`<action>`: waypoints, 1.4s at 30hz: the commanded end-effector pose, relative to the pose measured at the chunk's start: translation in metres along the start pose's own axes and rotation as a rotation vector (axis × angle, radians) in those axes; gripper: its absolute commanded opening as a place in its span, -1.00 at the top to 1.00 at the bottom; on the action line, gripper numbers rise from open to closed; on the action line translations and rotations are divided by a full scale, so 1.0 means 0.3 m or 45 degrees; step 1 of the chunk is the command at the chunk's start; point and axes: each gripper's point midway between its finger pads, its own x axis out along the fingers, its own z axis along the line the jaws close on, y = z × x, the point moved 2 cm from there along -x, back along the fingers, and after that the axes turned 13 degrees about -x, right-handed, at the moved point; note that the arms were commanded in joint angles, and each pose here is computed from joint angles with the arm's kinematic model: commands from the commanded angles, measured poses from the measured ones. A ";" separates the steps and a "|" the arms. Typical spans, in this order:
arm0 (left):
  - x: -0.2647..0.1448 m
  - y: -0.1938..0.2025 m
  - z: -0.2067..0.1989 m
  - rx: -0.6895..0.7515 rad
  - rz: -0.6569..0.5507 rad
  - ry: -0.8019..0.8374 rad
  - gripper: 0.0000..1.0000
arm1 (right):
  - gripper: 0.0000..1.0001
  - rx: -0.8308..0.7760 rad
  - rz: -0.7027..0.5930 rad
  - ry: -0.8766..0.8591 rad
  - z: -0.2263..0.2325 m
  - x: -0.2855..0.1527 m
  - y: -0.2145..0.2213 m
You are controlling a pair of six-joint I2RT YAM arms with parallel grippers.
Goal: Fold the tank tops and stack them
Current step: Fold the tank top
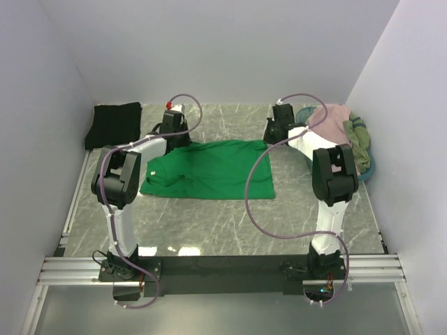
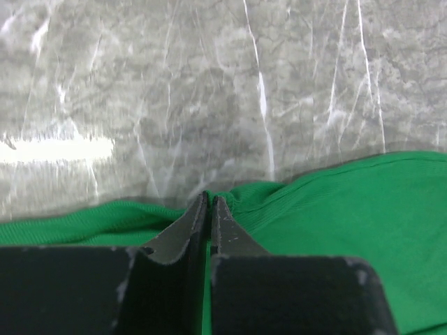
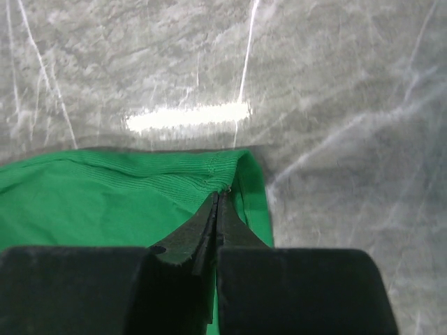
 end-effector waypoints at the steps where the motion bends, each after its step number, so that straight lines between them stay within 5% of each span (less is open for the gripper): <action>1: -0.077 -0.097 -0.071 -0.040 -0.161 0.057 0.98 | 1.00 0.025 -0.145 0.005 0.002 -0.080 -0.085; 20: -0.197 0.083 -0.021 -0.134 -0.217 -0.087 0.98 | 1.00 0.062 -0.125 0.038 -0.006 -0.203 0.035; 42: -0.286 0.132 0.021 -0.186 -0.268 -0.093 0.98 | 1.00 0.069 -0.064 0.084 -0.019 -0.214 0.171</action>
